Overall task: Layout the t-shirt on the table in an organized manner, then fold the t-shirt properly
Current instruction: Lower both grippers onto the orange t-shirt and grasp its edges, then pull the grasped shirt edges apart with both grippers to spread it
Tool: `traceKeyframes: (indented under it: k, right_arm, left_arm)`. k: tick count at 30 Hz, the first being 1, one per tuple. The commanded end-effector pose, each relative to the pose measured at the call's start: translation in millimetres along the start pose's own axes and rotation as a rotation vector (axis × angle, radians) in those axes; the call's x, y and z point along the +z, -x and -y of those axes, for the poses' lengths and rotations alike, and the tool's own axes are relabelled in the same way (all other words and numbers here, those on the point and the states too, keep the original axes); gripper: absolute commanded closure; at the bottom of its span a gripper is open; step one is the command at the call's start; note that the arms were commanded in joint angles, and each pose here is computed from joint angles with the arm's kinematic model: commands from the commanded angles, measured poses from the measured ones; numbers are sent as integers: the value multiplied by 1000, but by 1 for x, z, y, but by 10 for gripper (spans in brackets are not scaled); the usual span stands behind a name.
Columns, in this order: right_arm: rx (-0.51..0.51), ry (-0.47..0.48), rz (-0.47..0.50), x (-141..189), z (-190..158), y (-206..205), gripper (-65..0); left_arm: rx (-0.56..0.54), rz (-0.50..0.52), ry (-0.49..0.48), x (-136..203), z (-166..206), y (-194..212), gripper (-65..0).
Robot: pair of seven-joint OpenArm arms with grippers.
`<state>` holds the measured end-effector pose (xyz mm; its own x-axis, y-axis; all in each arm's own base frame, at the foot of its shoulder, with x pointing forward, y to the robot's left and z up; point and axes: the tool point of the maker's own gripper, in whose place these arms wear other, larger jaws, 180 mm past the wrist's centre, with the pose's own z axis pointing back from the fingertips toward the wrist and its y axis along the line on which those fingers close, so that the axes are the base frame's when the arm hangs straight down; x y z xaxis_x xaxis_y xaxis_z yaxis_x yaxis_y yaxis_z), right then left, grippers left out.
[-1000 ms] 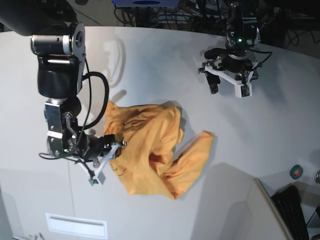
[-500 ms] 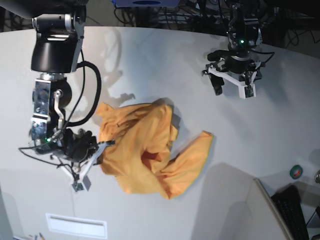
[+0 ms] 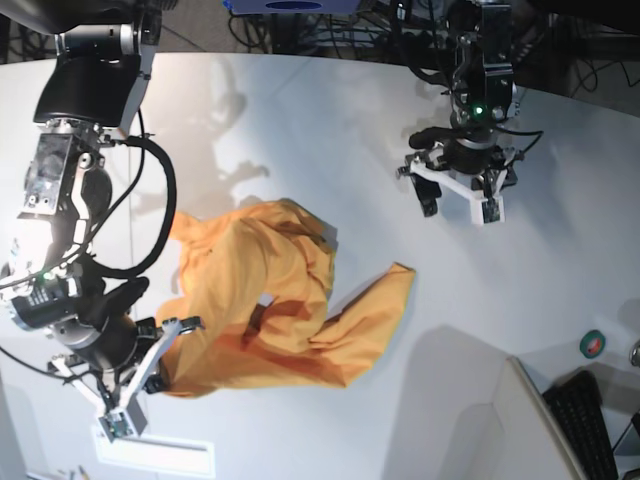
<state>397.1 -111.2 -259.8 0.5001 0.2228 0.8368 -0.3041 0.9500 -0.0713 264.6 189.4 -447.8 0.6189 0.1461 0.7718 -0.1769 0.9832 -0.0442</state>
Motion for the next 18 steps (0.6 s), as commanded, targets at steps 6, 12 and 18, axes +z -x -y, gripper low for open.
traceKeyframes:
  k: [6, 12, 18]
  right_arm:
    - [15, 16, 80, -1, 10, -34, 0]
    - [16, 29, 19, -25, 37, -37, 0]
    - [9, 40, -26, -39, 57, -38, 0]
  left_arm:
    - [-17, 136, 78, -20, 36, -64, -388]
    - [-44, 137, 143, -62, 74, -97, 0]
    - [-27, 37, 106, -114, 68, -81, 0]
